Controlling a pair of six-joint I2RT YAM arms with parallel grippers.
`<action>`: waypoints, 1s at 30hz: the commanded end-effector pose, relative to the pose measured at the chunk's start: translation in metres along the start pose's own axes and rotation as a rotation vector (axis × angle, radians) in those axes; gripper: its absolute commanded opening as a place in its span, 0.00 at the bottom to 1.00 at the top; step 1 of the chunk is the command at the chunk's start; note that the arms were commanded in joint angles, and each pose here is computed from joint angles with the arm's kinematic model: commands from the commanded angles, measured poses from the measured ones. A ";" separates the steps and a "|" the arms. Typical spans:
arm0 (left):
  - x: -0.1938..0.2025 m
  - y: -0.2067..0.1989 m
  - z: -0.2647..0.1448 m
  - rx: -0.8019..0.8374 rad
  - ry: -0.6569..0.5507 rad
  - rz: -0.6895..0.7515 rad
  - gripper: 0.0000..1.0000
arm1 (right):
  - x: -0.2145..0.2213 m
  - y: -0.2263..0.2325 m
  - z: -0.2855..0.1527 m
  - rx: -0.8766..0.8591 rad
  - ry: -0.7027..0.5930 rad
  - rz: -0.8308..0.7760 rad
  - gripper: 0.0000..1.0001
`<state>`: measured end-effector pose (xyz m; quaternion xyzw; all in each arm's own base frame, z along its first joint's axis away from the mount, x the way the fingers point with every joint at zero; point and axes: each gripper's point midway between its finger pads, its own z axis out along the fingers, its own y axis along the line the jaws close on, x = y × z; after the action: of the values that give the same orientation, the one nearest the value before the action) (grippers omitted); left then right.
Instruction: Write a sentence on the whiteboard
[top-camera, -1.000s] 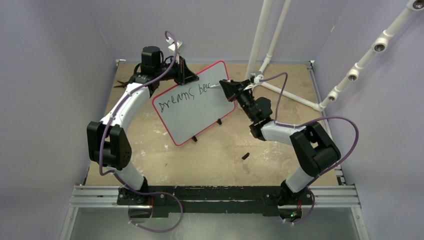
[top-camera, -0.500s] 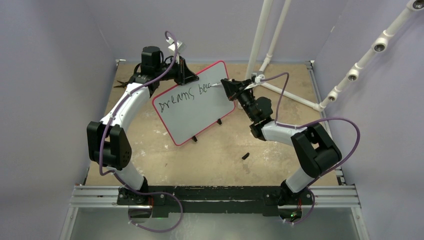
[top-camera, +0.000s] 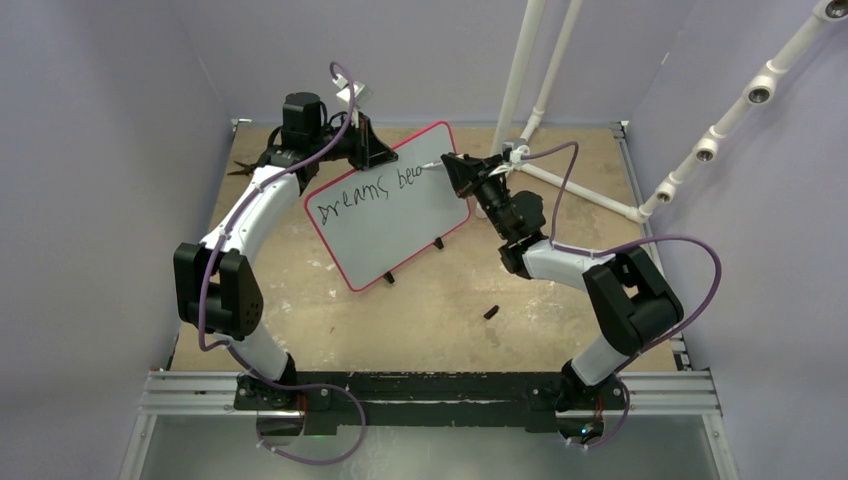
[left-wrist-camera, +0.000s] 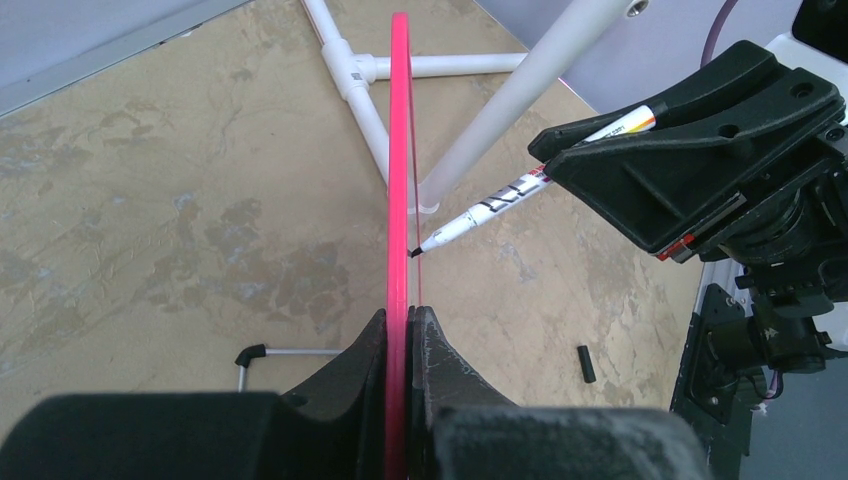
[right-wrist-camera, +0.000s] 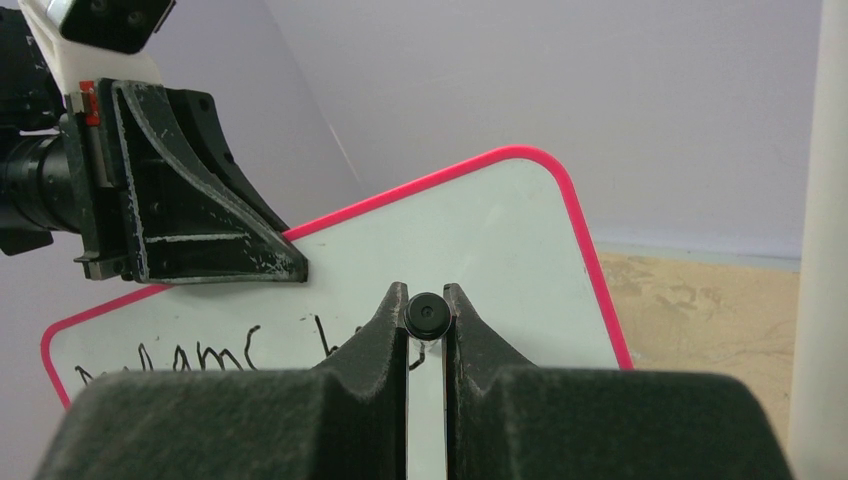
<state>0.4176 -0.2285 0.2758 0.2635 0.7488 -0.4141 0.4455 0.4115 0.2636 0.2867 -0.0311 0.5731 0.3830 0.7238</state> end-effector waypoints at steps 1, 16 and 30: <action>0.036 -0.005 0.004 0.050 0.095 -0.102 0.00 | -0.036 0.013 0.012 -0.030 -0.097 -0.017 0.00; 0.038 -0.002 0.005 0.043 0.093 -0.105 0.00 | -0.033 0.024 0.011 -0.086 -0.062 -0.014 0.00; 0.039 -0.001 0.005 0.038 0.094 -0.109 0.00 | -0.041 0.030 -0.007 -0.128 0.002 -0.036 0.00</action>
<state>0.4171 -0.2297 0.2764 0.2611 0.7469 -0.4200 0.4445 0.3900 0.2691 0.3179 -0.0754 0.5596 0.4089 0.7168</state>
